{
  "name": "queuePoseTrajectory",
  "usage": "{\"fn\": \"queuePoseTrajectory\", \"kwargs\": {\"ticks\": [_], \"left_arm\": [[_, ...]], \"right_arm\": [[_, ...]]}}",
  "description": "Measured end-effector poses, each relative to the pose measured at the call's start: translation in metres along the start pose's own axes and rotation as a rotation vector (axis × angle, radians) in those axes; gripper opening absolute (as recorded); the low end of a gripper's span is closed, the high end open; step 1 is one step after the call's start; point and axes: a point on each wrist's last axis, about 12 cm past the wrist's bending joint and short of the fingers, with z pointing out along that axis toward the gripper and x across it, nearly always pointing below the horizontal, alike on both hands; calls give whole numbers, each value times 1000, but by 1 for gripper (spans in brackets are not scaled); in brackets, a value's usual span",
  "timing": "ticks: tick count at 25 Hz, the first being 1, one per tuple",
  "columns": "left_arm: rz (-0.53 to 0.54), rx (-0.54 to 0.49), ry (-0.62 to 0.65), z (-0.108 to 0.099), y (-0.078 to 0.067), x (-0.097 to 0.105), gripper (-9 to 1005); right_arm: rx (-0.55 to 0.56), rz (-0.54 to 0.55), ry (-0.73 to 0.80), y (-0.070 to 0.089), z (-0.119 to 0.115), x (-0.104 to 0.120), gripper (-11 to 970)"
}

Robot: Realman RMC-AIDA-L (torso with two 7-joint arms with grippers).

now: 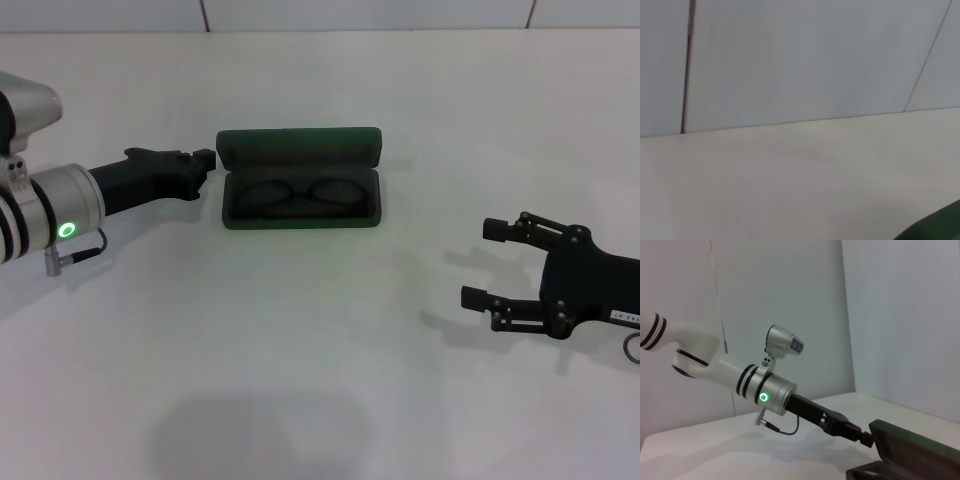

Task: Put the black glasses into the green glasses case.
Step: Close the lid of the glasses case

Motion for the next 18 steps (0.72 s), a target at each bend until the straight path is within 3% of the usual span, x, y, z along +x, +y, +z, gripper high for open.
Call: {"fn": "queuePoseTrajectory", "kwargs": {"ticks": [7,10,14,18], "left_arm": [[-22,-15,3,-7,4,5,-1],[-98,16,-5,-16,7,4,-1],[-231,88,-24,-30,10,-8,-1],[-292,98,-50,-34,8,-30,-1]], "right_arm": [[-2,-2,-3,0,1,-1,872],[6,-2,-3,-1,0,-1,872],[13,-1,-1,-2,0,0,872],[20,-1,2,-3,-1,0,872]]}}
